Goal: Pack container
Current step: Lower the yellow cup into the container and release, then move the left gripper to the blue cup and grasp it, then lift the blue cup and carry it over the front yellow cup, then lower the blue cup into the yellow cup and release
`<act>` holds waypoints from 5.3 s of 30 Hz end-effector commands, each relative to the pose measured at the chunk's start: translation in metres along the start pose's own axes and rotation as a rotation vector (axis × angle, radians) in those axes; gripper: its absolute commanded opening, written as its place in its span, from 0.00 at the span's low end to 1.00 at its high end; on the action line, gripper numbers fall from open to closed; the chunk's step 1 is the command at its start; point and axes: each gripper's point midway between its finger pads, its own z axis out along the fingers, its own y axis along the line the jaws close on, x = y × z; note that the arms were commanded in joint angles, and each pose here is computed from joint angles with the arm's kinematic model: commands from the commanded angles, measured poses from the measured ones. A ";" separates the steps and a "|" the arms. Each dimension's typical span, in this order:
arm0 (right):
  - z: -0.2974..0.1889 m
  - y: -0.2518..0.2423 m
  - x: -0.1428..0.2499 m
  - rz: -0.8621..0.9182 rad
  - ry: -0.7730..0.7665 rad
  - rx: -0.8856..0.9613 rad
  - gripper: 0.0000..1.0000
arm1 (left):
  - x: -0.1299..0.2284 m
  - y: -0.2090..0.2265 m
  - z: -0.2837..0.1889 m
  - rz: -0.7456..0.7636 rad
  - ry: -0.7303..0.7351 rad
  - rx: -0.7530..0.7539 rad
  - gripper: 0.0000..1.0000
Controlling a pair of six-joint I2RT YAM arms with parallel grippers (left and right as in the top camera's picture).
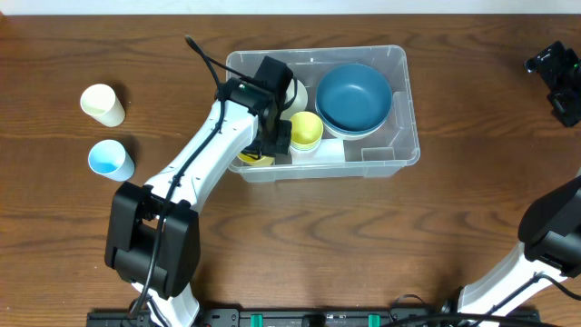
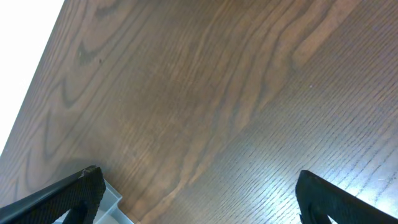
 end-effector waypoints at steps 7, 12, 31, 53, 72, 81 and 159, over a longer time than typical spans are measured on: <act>-0.001 0.002 0.000 0.006 -0.001 -0.002 0.99 | 0.003 0.003 0.005 0.005 0.014 -0.016 0.24; -0.001 0.002 0.000 0.006 -0.002 -0.002 0.99 | 0.001 0.003 0.005 0.005 0.008 -0.015 0.24; -0.001 0.002 0.000 0.006 -0.001 -0.002 0.99 | -0.064 0.028 -0.113 -0.089 -0.284 0.029 0.35; -0.001 0.001 0.000 0.006 -0.002 -0.002 0.99 | 0.027 0.254 -0.128 -0.791 -0.120 -0.274 0.46; -0.001 0.001 0.000 0.006 -0.002 -0.002 0.99 | 0.049 0.306 -0.026 -0.958 0.034 -0.295 0.51; -0.001 0.001 0.000 0.006 -0.002 -0.002 0.99 | 0.057 0.308 0.013 -0.958 0.141 -0.295 0.31; -0.001 0.002 0.000 0.006 -0.002 -0.002 0.99 | -0.006 -0.016 -0.064 -0.022 -0.132 0.043 0.06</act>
